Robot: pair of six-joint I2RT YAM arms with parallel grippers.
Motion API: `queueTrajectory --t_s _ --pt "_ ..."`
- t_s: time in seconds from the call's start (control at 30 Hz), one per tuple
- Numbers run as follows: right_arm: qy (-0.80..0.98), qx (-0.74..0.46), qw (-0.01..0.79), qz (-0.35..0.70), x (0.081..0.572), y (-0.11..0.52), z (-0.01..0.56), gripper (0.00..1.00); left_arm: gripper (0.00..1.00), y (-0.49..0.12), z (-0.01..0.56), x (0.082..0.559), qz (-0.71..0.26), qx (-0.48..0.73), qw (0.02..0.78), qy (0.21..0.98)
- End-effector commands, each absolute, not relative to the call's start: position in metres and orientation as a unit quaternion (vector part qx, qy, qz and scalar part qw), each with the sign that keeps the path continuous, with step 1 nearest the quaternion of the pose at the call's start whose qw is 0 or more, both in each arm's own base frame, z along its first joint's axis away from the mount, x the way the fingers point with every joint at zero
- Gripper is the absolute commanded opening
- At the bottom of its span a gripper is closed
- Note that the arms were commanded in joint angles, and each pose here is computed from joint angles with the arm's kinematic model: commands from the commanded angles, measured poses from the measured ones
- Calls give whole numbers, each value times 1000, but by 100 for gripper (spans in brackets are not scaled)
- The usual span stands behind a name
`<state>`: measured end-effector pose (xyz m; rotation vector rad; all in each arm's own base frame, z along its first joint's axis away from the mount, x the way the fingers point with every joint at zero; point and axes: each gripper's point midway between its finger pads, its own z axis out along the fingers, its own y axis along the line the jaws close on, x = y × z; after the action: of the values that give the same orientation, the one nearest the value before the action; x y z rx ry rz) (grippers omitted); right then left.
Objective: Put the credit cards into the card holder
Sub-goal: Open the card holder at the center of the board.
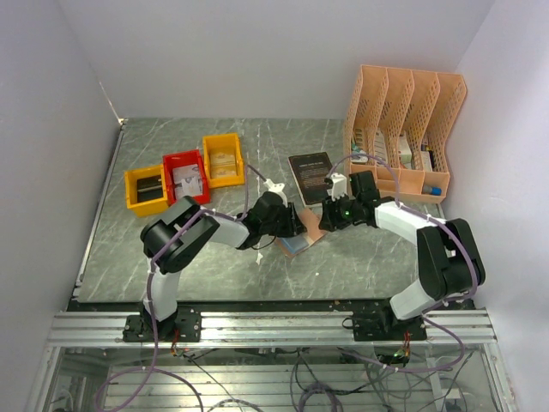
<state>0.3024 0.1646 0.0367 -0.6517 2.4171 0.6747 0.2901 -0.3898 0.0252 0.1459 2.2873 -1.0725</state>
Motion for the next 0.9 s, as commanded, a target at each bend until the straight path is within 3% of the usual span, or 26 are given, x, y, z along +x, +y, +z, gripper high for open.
queueTrajectory --t_s 0.0,0.07,0.2,0.27,0.4,0.87 --pt "882 -273 334 189 328 149 67 35 38 -367 -22 284 -304 73 282 907" --pt "855 -316 364 190 333 153 92 35 37 -364 -27 283 -289 78 279 913" --pt "755 -451 349 325 290 193 127 36 36 -363 -32 283 -267 89 271 921" --pt "734 -453 337 376 279 205 126 33 36 -363 -33 281 -263 93 268 922" --pt "782 -398 266 400 284 207 91 0 36 -363 -30 277 -268 105 269 919" --pt "884 -319 194 280 294 174 10 0 39 -355 -9 264 -299 138 299 895"
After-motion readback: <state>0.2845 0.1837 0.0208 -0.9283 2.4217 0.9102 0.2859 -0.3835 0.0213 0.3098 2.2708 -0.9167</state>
